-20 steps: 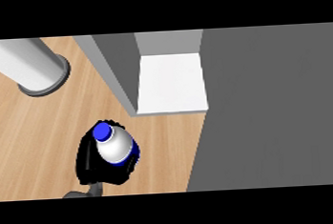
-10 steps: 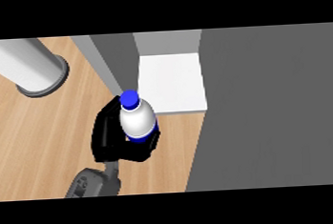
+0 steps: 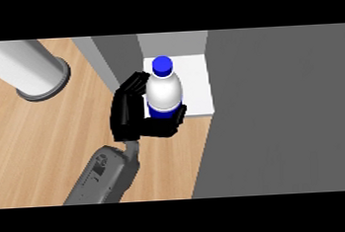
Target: Pick up the bottled water, place it into the cabinet and close the cabinet
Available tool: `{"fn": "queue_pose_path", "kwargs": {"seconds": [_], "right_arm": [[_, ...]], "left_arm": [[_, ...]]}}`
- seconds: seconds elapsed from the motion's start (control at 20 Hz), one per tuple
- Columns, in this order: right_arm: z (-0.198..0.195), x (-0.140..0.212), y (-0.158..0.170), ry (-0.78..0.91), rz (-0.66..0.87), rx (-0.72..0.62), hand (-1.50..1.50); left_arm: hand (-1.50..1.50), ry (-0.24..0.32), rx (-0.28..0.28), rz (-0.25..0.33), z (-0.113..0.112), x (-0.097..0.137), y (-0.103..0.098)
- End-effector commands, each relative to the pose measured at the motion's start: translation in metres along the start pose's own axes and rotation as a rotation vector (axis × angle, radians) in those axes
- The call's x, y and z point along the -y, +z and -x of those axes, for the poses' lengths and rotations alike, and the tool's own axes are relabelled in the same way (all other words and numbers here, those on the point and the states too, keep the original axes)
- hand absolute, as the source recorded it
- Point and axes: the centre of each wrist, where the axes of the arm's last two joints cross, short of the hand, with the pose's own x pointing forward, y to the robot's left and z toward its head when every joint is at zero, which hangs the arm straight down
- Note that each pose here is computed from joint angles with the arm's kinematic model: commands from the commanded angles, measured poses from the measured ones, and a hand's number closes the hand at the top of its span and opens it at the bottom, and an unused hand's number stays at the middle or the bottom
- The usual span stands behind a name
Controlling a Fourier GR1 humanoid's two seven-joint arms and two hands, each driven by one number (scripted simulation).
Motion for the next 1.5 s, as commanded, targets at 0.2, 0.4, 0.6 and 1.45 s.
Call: {"fn": "queue_pose_path", "kwargs": {"seconds": [0.2,0.4,0.6,1.45], "right_arm": [[-0.026,0.0,0.013,-0.007,0.003,0.042,-1.5],[-0.019,0.004,0.015,-0.001,-0.006,0.041,-1.5],[-0.032,-0.003,0.021,-0.035,0.004,0.023,-1.5],[-0.012,-0.004,0.015,-0.039,-0.01,0.046,-1.5]], "left_arm": [[1.5,-0.1,-0.009,-0.032,0.004,0.008,-0.053],[1.5,-0.168,-0.006,-0.053,0.005,0.02,-0.069],[1.5,-0.249,-0.027,-0.057,0.005,0.027,-0.081],[1.5,-0.524,-0.086,-0.186,0.038,0.008,-0.118]]}}
